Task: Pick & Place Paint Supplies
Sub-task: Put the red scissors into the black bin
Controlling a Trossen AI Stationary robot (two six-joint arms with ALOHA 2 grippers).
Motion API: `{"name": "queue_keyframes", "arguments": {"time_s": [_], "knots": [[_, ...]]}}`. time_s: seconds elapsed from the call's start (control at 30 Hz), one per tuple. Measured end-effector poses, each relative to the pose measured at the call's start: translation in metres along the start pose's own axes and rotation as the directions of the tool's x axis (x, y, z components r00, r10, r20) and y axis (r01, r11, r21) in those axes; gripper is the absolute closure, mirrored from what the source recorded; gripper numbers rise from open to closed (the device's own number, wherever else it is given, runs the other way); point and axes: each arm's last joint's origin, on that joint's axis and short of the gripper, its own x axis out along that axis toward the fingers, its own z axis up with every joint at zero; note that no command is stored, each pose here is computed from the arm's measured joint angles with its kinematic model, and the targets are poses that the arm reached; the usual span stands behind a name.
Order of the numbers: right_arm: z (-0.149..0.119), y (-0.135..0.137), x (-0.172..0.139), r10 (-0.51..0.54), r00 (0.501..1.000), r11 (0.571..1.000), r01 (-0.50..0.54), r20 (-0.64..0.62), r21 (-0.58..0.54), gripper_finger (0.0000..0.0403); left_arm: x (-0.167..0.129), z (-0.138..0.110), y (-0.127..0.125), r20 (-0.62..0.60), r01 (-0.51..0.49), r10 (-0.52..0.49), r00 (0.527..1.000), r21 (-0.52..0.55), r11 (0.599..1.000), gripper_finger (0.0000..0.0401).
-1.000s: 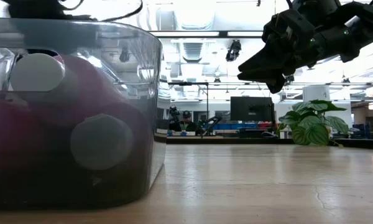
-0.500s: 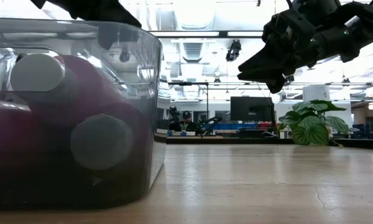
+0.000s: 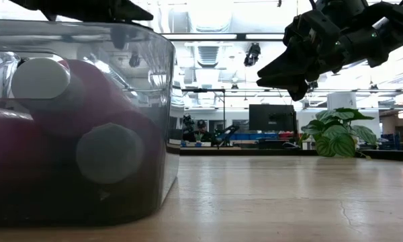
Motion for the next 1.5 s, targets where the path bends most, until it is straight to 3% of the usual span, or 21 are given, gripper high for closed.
{"name": "queue_keyframes", "arguments": {"time_s": [0.73,1.5], "knots": [[0.0,0.0,0.0,0.0,1.0,1.0,0.0,0.0,0.0,0.027,0.0,-0.001,0.002,-0.013,-0.006,0.007,1.0,0.021,1.0,0.0177],[0.0,0.0,0.0,0.0,1.0,1.0,0.0,0.0,-0.002,0.027,-0.002,-0.017,0.002,-0.174,-0.014,0.016,0.985,0.008,1.0,0.0177]]}}
